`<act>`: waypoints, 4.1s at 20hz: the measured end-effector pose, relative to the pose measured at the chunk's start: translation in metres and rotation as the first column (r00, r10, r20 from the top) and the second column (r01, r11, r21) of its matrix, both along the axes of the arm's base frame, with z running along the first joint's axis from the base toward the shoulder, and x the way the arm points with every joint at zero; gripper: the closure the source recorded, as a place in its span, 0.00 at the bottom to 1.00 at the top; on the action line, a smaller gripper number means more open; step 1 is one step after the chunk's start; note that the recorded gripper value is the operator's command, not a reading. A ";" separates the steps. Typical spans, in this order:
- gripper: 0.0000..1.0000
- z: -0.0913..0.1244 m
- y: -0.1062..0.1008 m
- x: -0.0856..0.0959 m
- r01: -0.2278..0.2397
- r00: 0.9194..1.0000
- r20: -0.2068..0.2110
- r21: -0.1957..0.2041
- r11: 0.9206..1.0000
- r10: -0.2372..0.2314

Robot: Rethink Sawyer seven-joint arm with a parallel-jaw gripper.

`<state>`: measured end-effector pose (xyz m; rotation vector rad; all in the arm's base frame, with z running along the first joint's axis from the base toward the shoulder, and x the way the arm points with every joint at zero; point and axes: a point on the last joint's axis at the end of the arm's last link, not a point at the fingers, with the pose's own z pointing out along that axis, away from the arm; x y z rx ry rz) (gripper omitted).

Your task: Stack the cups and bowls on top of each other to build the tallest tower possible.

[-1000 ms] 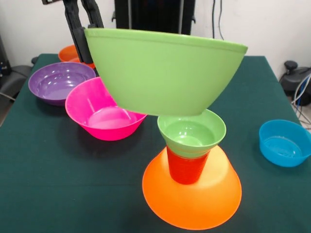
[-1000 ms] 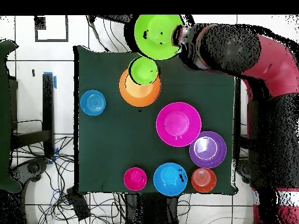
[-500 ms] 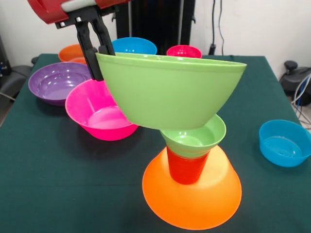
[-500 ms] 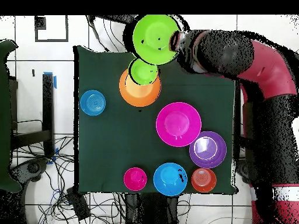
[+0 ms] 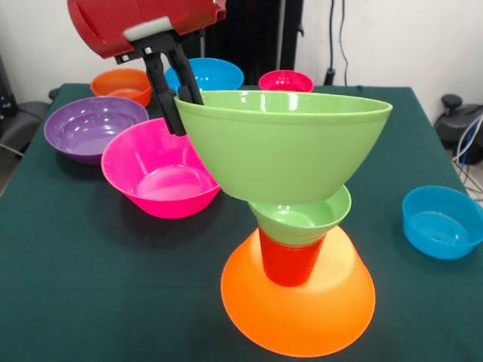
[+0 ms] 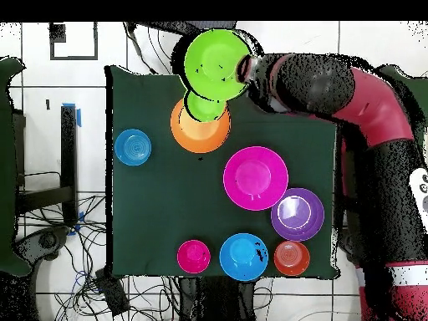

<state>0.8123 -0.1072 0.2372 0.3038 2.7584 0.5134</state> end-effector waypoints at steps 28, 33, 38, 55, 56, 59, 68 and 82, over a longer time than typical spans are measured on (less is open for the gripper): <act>1.00 -0.034 0.022 -0.001 0.013 1.000 0.022 0.067 0.998 -0.015; 1.00 -0.034 0.029 0.001 0.009 0.999 0.032 0.066 0.998 -0.011; 1.00 -0.035 0.030 0.001 0.009 0.999 0.032 0.066 0.998 -0.011; 1.00 -0.040 0.035 -0.017 -0.040 0.995 -0.092 0.085 0.996 0.048; 1.00 -0.040 0.036 -0.018 -0.045 0.993 -0.103 0.087 0.995 0.054; 1.00 -0.039 0.041 -0.022 -0.069 0.986 -0.147 0.091 0.993 0.082; 1.00 -0.037 0.042 -0.020 -0.082 0.981 -0.168 0.076 0.994 0.094; 1.00 -0.040 0.032 -0.011 -0.094 0.984 -0.158 -0.046 0.994 0.086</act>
